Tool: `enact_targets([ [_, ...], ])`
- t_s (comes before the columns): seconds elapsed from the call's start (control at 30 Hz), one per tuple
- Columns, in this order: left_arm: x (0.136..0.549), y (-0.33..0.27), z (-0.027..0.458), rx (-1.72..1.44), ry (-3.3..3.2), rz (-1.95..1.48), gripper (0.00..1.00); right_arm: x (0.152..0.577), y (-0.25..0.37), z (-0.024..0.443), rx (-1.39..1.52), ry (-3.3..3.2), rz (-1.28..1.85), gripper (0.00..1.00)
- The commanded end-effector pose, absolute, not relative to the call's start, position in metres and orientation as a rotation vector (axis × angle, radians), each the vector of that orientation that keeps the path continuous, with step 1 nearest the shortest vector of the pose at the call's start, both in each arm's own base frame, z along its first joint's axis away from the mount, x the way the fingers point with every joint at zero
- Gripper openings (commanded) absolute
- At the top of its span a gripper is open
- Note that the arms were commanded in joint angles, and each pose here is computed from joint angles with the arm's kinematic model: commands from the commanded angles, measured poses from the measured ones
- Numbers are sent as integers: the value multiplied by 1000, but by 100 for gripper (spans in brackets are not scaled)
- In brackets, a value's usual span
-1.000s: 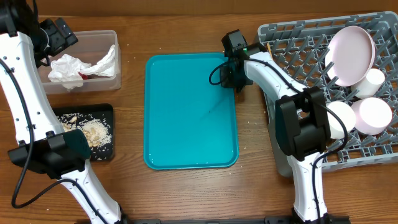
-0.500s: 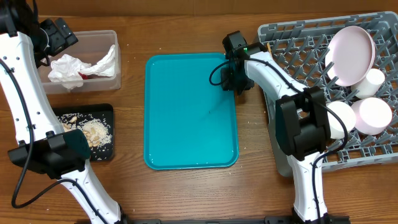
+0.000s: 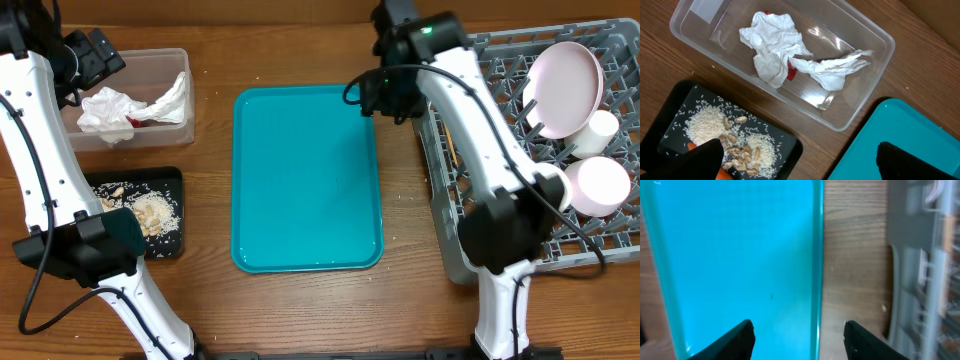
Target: Sort waste into correct bins and load items into the dishwasher rack
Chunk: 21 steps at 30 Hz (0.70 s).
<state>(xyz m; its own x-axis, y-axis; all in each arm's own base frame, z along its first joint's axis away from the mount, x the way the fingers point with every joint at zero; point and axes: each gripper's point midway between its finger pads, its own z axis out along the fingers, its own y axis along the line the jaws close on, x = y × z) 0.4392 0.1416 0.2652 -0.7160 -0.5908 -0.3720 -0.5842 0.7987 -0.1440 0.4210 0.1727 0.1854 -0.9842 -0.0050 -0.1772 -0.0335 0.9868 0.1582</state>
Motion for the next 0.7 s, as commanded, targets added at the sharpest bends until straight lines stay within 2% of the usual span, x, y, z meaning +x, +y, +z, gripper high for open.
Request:
enact_targets([
  [0.0,433,140,278,-897,2550,-14,100,402,165,247,26,2845,283,61],
  [0.13,433,140,278,-897,2551,-14,100,367,154,267,91,2878,235,60],
  [0.17,433,140,278,-897,2550,-14,100,361,158,270,59,2876,235,58],
  [0.33,433,140,278,-897,2551,-14,100,327,192,268,-123,2887,195,59],
  [0.37,433,140,278,-897,2551,-14,100,321,202,268,-165,2888,200,100],
  [0.67,433,140,278,-897,2550,-14,100,298,235,268,-341,2901,289,100],
])
